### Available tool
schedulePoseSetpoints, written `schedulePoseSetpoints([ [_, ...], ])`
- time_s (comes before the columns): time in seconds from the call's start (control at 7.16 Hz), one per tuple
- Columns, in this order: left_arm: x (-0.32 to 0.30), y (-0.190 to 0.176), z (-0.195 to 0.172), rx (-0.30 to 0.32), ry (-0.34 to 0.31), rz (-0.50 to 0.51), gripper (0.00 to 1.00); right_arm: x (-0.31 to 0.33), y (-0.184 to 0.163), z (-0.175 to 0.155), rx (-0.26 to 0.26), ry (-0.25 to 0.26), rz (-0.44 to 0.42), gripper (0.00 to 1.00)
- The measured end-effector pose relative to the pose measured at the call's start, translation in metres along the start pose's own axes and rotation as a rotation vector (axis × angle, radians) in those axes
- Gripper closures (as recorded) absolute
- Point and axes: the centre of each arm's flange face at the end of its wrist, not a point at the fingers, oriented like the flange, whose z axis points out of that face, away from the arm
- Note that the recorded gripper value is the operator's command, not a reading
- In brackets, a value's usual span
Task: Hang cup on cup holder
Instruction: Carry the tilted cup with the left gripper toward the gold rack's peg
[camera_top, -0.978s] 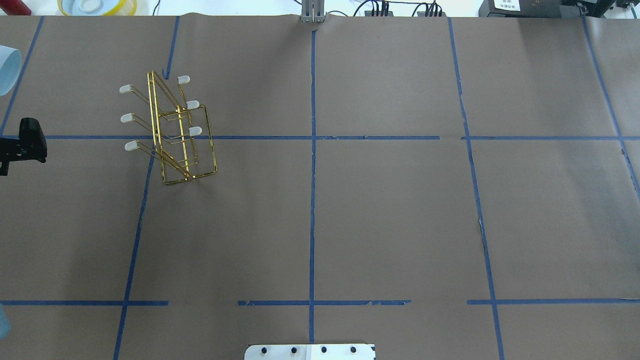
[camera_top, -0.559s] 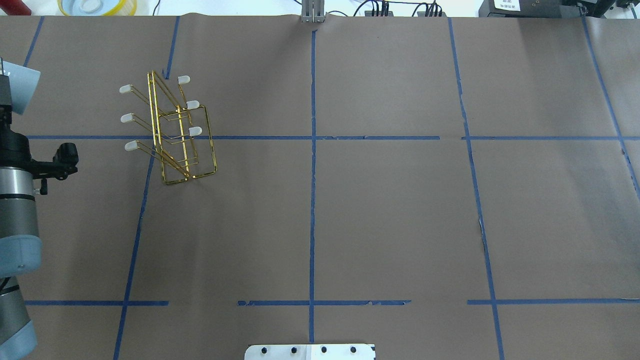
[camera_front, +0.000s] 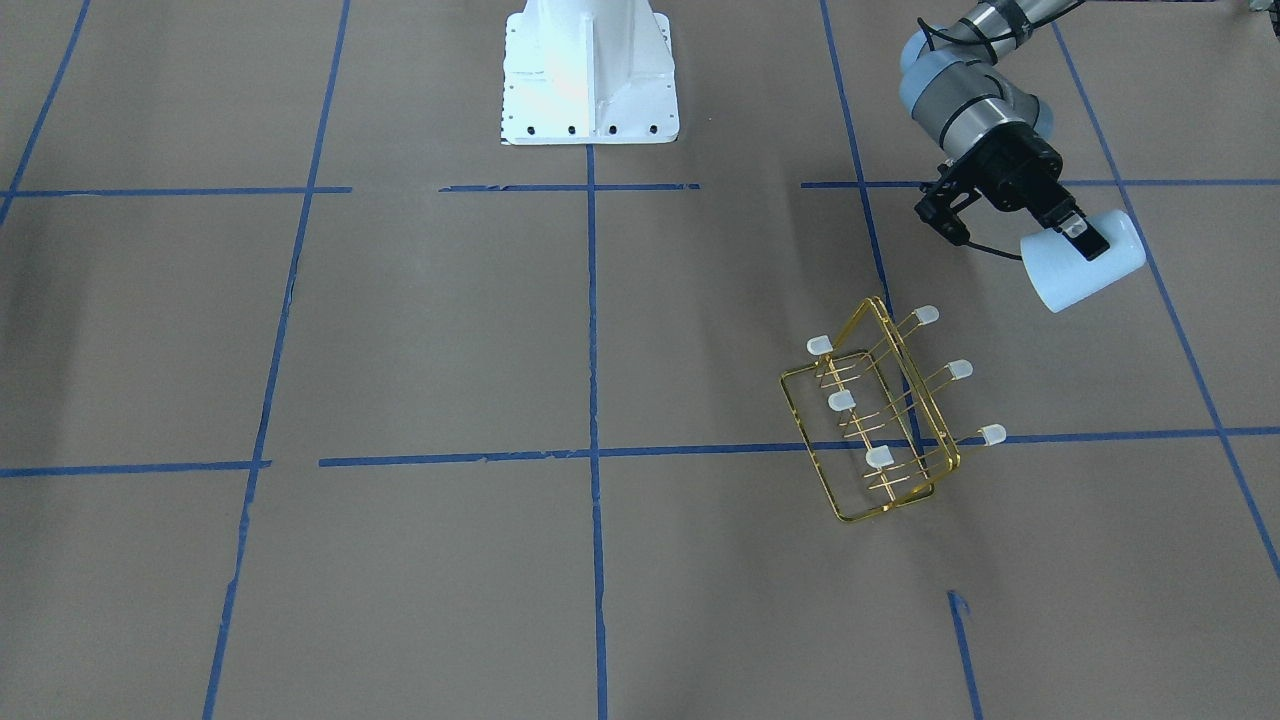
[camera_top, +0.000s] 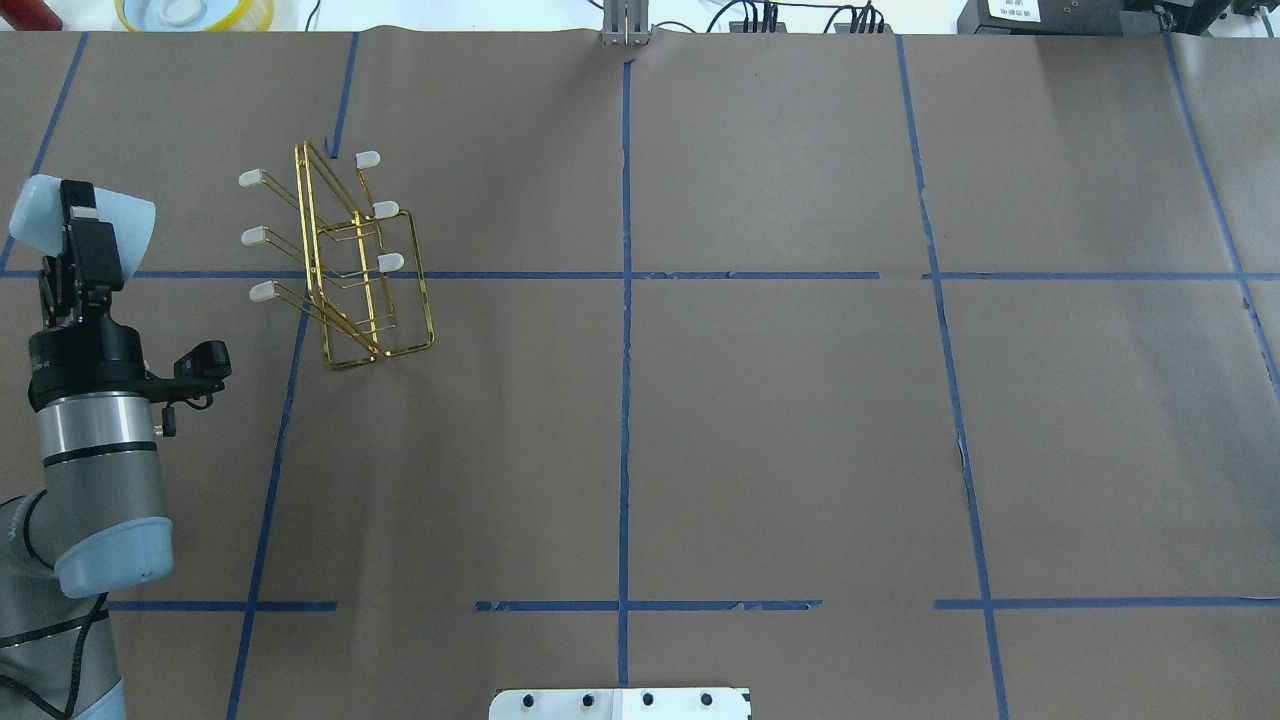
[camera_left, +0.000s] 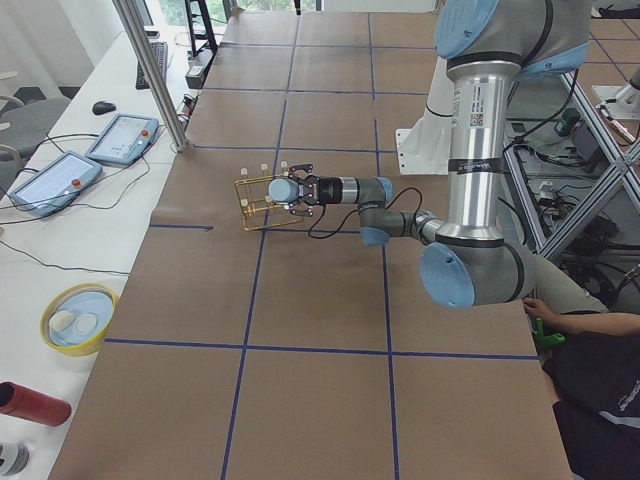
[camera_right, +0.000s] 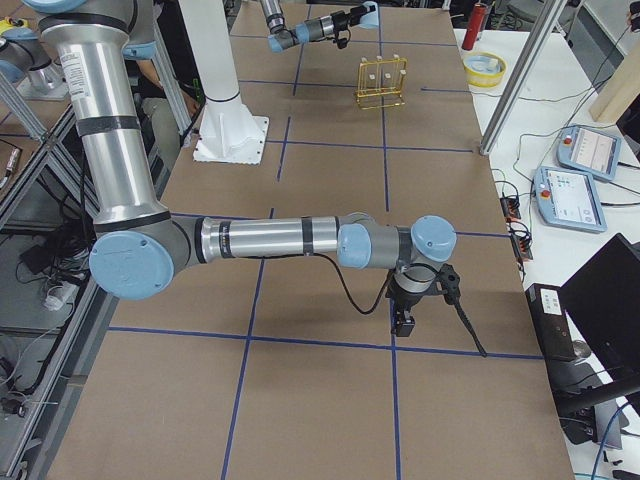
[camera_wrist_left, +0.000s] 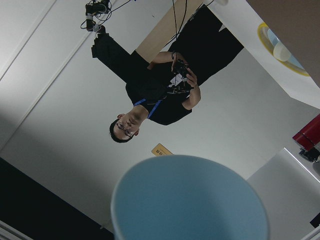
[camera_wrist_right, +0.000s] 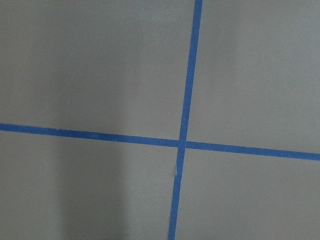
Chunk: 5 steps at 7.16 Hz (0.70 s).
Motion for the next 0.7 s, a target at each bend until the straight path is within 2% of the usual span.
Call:
schedulePoseSetpoints([
  [0.7,0.001,-0.055,-0.015,0.025,-0.004,0.006,1.00,0.000,0.000,0.000,0.000,0.000,0.000,0.00],
])
